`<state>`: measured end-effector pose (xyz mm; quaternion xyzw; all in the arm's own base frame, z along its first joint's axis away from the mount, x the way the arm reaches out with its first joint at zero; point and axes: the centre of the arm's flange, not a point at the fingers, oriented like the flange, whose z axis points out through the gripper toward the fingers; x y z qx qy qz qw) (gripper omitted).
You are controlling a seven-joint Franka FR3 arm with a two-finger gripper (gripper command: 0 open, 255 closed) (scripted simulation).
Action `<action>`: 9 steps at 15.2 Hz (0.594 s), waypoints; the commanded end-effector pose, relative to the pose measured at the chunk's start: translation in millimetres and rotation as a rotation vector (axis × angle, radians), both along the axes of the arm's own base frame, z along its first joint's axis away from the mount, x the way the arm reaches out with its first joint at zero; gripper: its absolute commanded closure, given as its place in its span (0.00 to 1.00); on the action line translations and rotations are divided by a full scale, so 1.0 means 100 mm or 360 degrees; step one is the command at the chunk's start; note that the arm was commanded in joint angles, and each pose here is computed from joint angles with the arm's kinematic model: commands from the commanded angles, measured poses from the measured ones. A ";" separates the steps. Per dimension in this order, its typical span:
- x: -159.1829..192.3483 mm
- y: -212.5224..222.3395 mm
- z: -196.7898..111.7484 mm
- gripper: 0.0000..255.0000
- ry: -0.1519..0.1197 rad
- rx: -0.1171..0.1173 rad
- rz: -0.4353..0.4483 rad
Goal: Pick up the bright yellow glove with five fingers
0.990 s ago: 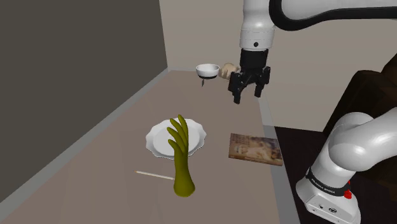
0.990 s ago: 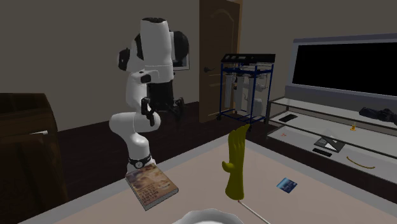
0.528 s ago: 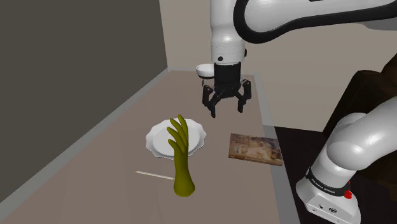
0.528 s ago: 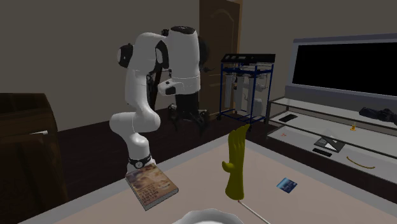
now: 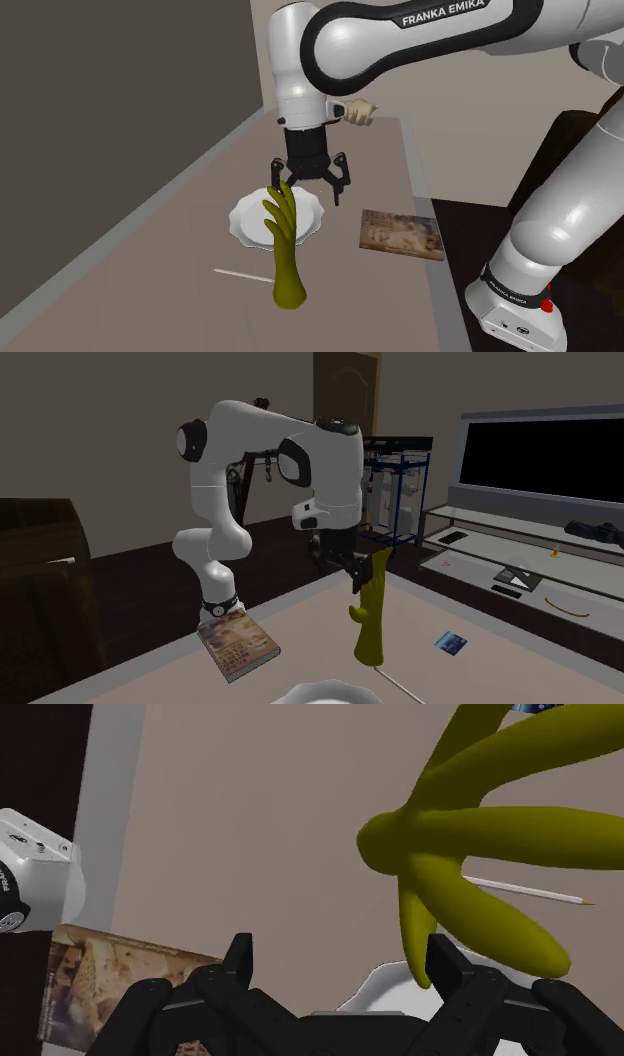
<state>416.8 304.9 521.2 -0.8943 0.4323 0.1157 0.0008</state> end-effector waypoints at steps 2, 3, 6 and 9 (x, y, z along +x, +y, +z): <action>0.27 0.25 -0.17 0.00 0.0068 0.0001 -0.0189; 0.37 0.32 -0.23 0.00 0.0089 0.0001 -0.0247; 0.40 0.35 -0.36 0.00 0.0097 0.0001 -0.0267; 0.40 0.35 -0.52 0.00 0.0097 0.0001 -0.0267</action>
